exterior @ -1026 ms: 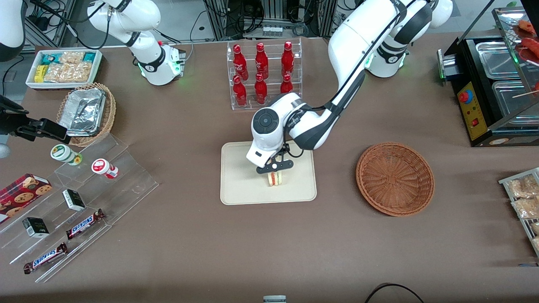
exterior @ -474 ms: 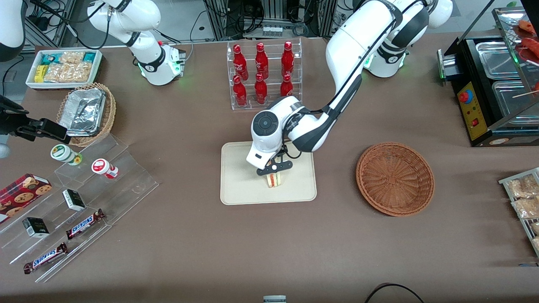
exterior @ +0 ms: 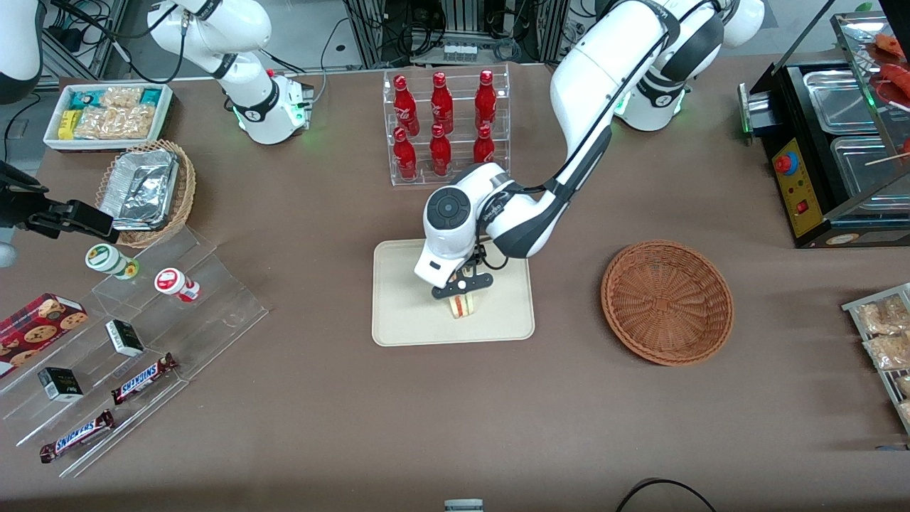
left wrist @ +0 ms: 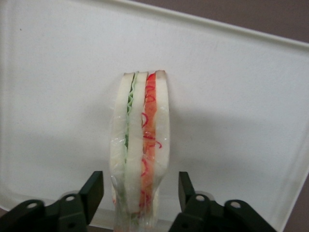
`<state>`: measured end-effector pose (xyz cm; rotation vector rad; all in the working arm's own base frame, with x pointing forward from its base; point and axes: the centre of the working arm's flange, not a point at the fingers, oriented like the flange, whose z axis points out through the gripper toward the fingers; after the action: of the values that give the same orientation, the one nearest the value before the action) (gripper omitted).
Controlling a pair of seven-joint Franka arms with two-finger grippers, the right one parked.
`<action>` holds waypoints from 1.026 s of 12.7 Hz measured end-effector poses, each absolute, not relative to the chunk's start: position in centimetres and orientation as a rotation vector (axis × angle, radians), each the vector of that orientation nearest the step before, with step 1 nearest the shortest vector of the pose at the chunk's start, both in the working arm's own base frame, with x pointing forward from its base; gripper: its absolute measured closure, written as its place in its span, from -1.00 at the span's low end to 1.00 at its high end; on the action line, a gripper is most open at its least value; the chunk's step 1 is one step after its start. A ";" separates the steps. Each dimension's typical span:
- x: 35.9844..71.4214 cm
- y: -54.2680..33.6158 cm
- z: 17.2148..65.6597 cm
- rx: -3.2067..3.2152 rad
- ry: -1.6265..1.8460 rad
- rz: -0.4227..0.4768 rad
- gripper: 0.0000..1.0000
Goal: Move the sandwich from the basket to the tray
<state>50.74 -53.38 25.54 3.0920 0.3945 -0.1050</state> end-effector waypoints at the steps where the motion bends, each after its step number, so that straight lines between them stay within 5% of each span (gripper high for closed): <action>1: 51.0 -53.4 26.8 3.092 0.392 -0.098 -0.72; 3: 51.3 -53.2 29.8 3.093 0.361 -0.074 -1.00; 7: 53.9 -49.1 36.3 3.123 0.199 -0.049 -1.00; 13: 58.6 -37.3 44.1 3.167 0.084 -0.161 -1.00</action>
<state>58.62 -37.29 44.13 3.1667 0.0842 -0.1606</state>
